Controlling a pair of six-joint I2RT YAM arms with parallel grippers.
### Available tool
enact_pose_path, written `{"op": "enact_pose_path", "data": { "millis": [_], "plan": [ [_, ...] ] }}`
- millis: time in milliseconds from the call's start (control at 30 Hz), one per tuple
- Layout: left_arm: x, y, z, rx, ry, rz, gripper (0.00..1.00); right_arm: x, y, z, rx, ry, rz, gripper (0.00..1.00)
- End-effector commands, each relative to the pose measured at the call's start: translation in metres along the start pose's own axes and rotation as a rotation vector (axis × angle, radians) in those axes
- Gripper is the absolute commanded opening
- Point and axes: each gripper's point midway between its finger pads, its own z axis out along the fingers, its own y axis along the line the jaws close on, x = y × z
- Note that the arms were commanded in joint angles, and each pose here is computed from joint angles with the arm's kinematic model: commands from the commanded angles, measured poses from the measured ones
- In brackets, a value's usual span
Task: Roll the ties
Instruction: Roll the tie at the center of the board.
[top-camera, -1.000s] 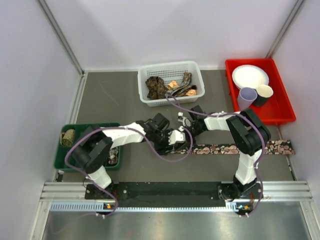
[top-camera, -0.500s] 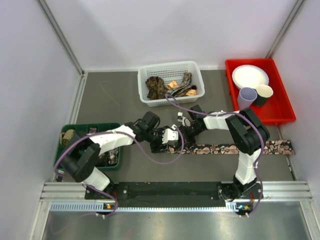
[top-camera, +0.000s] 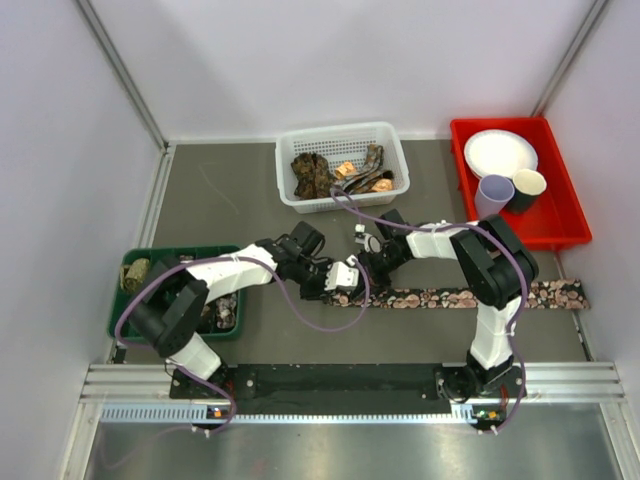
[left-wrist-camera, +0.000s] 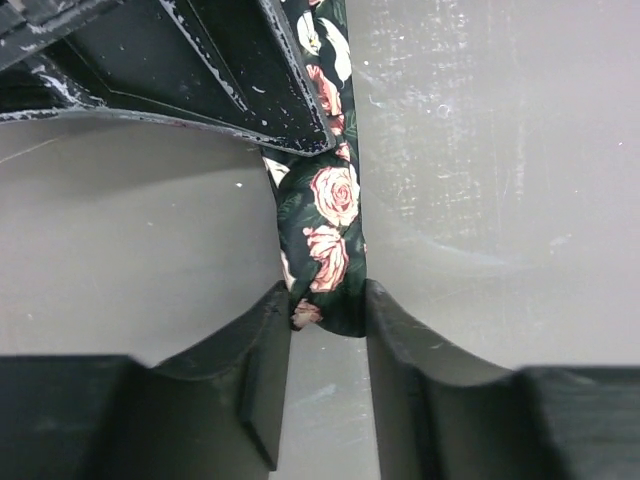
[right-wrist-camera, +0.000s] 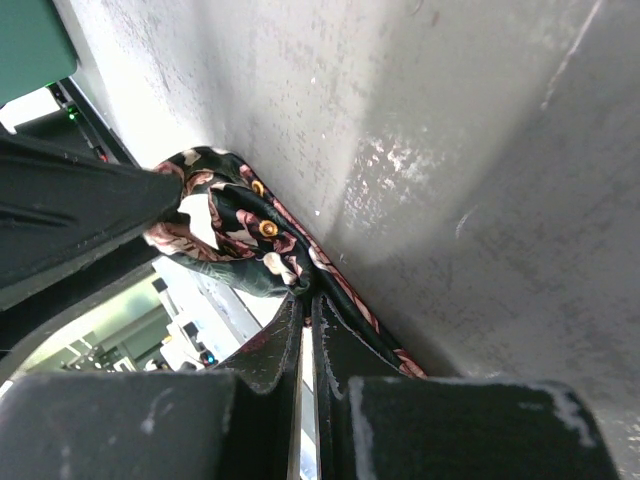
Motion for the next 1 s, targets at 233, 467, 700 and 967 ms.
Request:
{"op": "enact_pose_path", "data": {
  "millis": [233, 467, 700, 967],
  "plan": [
    [-0.059, 0.004, 0.008, 0.059, -0.116, -0.020, 0.33, -0.012, -0.014, 0.003, 0.060, -0.035, -0.031, 0.00],
    [-0.050, 0.005, 0.033, 0.077, -0.035, -0.102, 0.33, -0.011, -0.011, 0.001, 0.050, -0.035, -0.030, 0.00],
    [-0.010, 0.007, 0.043, 0.048, 0.122, -0.151, 0.31, -0.011, 0.004, -0.006, 0.005, -0.041, -0.061, 0.00],
    [0.002, -0.003, 0.044, 0.076, 0.151, -0.181, 0.27, -0.002, 0.018, -0.024, -0.016, -0.035, -0.073, 0.22]
  ]
}}
